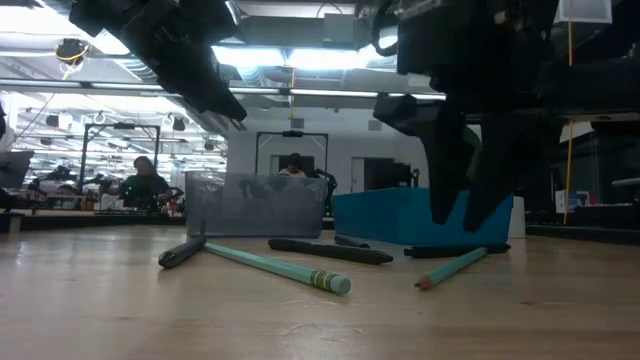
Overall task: Sort pens & pencils
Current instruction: Put the light blue pencil into the blue bin
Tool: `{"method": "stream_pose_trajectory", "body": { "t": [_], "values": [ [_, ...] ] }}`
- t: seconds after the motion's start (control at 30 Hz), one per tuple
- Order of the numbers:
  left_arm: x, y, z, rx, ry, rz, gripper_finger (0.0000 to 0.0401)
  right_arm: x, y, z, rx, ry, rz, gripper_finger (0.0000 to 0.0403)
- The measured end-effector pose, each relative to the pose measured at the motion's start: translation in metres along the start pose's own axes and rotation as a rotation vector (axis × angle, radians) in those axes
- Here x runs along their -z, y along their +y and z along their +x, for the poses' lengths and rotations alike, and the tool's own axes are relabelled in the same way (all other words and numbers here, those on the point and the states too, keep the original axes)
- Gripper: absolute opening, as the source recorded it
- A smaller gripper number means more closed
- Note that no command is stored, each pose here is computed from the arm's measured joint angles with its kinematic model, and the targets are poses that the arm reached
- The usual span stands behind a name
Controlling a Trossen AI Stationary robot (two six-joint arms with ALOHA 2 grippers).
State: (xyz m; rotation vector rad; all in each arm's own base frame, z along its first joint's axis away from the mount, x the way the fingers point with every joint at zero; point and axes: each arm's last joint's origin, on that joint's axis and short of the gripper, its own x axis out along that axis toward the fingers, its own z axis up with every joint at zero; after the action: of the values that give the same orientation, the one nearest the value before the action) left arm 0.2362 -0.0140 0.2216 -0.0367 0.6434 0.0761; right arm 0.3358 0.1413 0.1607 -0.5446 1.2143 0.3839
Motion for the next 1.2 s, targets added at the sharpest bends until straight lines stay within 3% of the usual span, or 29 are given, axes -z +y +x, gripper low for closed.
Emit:
{"method": "stream_pose_trajectory", "body": {
  "t": [0.8, 1.2],
  "values": [
    [0.0, -0.004, 0.0, 0.012, -0.001, 0.009, 0.0014, -0.003, 0.014, 0.025, -0.021, 0.028, -0.014, 0.0115],
    [0.0, -0.004, 0.0, 0.012, -0.001, 0.009, 0.0014, 0.001, -0.003, 0.028, -0.127, 0.015, 0.043, 0.0103]
  ]
}}
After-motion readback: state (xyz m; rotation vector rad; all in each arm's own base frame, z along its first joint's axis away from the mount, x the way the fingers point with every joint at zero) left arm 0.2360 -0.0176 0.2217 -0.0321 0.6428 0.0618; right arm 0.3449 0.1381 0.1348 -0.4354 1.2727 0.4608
